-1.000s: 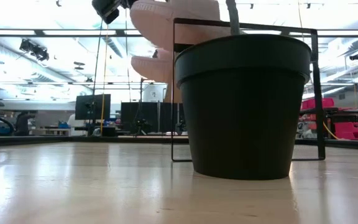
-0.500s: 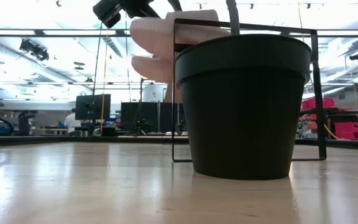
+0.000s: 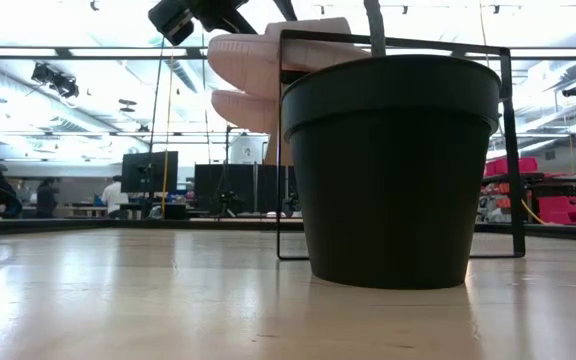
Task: Pick and place slides into the shelf
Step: Put the pink slide on the shelf, then return to Home Position
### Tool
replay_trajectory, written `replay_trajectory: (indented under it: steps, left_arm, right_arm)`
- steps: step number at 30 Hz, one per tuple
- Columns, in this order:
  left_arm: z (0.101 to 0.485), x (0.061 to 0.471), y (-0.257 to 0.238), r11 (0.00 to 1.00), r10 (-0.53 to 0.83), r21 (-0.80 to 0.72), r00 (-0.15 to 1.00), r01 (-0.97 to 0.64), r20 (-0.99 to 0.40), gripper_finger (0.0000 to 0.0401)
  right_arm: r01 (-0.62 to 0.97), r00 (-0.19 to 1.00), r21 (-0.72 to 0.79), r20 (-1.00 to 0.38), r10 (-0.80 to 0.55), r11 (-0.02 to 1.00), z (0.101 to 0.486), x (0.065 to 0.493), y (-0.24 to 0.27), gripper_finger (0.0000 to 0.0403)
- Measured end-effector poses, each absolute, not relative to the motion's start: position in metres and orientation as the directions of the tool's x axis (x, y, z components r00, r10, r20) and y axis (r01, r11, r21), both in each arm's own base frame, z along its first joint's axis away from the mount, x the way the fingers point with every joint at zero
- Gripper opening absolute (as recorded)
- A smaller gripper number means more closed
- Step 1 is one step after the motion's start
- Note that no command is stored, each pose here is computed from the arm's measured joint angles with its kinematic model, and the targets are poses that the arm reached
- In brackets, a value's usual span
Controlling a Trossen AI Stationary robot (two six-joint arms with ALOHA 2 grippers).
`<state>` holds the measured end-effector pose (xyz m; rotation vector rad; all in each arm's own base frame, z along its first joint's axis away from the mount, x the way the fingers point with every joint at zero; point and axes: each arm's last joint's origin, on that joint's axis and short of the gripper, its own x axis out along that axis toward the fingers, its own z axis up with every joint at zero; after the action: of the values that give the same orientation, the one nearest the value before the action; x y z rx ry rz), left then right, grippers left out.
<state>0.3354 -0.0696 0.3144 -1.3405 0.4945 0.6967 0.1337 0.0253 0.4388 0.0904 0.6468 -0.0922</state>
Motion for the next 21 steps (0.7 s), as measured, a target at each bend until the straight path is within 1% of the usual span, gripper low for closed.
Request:
replay_trajectory:
  steps: [12, 21]
  left_arm:
    - [0.3146, 0.3353, -0.0696, 0.079, 0.171, -0.705, 0.706, -0.705, -0.687, 0.0272]
    - [0.3128, 0.3332, -0.0690, 0.082, 0.176, -0.684, 0.686, -0.725, -0.706, 0.0323]
  right_arm:
    - [0.115, 0.794, 0.056, -0.605, -0.058, 0.992, 0.4388, 0.1337, 0.0253, 0.0077]
    - [0.114, 0.794, 0.056, -0.605, -0.057, 0.992, 0.4388, 0.1337, 0.0253, 0.0077]
